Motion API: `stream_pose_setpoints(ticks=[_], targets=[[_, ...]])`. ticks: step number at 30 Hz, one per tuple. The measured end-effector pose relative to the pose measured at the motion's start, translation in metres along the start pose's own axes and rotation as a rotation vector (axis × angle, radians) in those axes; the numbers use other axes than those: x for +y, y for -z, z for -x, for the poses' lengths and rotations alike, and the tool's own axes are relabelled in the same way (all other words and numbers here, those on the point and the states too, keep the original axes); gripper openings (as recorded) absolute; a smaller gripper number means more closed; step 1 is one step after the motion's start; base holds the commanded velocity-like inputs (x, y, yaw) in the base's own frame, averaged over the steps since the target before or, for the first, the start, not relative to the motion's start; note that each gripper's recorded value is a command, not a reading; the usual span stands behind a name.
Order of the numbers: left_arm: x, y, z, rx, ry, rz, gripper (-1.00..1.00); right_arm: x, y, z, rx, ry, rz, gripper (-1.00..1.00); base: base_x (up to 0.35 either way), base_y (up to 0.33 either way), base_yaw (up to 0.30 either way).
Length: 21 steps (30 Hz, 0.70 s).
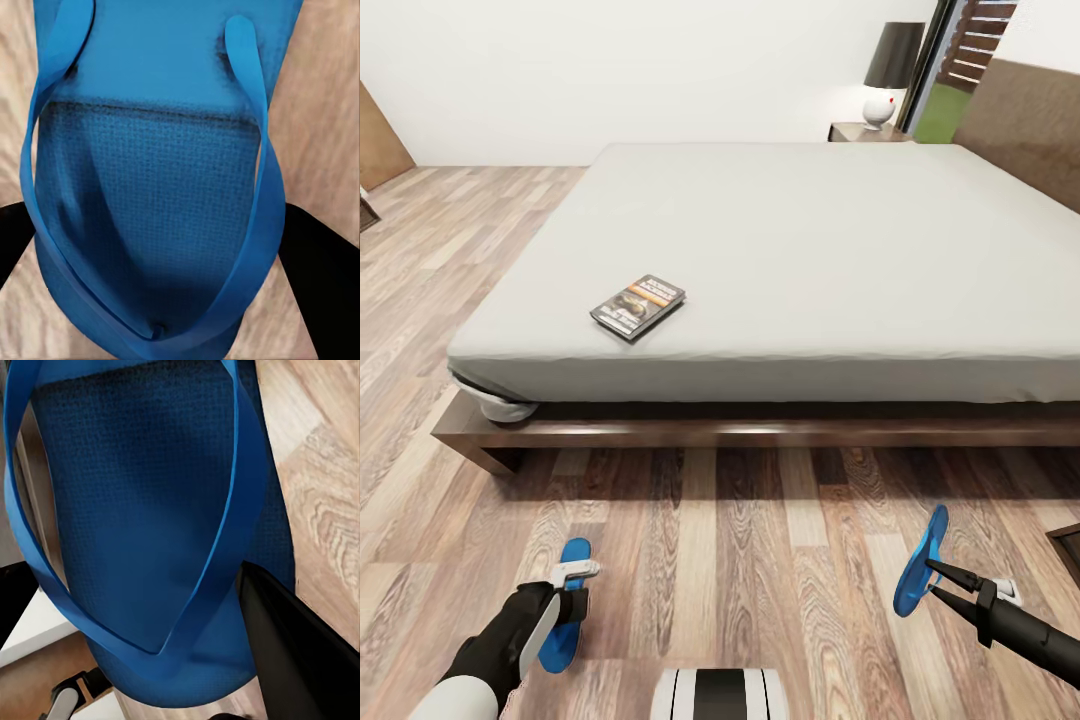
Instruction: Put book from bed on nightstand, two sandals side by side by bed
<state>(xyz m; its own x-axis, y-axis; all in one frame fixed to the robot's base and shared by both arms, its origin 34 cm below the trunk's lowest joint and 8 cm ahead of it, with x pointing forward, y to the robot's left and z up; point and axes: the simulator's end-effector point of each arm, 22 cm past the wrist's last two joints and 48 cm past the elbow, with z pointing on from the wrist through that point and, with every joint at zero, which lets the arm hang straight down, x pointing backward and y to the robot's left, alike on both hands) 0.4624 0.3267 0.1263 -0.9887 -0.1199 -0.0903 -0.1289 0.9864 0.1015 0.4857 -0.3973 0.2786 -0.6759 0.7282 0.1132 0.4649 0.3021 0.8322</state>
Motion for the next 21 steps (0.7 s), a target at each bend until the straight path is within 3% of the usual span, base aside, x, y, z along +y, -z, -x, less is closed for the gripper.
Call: stream_pose_setpoints(ticks=[11,21], targets=[[0.002,0.0,0.001,-0.002,0.001,0.002,-1.0,0.0,0.0,0.0,0.0,0.001,0.0,-1.0,0.064,0.274,0.0],[0.018,0.0,0.003,-0.007,0.004,0.025,-1.0,0.0,0.0,0.0,0.0,0.0,0.001,-1.0,0.138,0.119,0.0]])
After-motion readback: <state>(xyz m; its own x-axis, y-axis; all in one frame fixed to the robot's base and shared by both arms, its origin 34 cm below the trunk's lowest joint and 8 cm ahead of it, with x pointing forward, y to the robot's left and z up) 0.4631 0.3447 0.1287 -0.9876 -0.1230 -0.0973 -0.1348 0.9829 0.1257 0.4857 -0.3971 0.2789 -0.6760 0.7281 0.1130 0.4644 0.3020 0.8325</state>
